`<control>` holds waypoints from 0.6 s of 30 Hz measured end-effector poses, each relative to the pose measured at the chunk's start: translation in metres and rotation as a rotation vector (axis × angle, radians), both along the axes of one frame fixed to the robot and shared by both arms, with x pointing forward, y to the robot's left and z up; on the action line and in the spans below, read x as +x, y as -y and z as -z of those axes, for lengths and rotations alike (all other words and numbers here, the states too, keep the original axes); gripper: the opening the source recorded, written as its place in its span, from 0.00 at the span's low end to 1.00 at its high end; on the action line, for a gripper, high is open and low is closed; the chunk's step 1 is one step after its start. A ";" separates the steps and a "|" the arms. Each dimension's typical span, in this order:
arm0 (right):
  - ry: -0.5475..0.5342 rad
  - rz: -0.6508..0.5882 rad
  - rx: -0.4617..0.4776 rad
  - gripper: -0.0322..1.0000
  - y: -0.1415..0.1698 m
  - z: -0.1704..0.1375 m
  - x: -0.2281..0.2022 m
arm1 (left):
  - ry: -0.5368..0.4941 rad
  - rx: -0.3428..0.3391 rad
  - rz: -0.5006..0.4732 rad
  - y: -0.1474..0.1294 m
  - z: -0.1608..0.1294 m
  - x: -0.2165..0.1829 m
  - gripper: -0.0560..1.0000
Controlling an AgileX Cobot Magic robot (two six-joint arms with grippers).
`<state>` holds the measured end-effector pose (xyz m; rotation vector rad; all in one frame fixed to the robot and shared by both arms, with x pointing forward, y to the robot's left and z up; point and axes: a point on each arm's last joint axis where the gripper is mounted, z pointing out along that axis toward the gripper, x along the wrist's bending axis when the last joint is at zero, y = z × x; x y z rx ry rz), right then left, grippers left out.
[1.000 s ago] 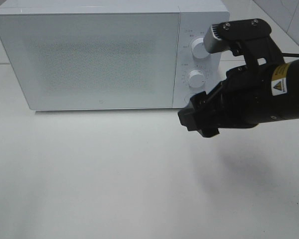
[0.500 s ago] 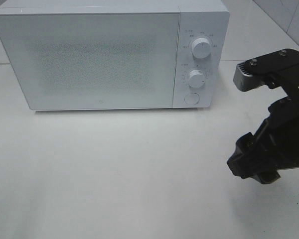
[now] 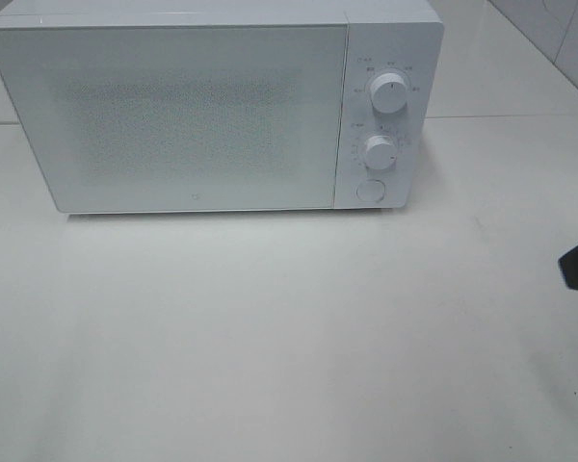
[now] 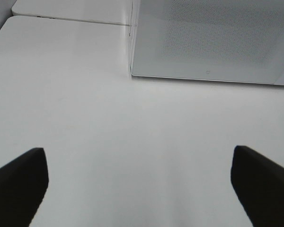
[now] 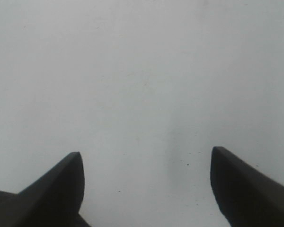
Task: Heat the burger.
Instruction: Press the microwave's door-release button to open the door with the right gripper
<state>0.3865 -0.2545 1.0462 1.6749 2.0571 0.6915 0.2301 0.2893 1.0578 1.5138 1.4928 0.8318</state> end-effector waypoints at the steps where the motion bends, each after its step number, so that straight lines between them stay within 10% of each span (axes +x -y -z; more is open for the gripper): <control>1: 0.020 0.026 0.002 0.71 0.006 -0.004 -0.003 | 0.000 0.000 0.000 0.000 0.000 0.000 0.97; 18: 0.464 0.094 0.083 0.71 0.041 -0.021 -0.093 | 0.000 0.000 0.000 0.000 0.000 0.000 0.97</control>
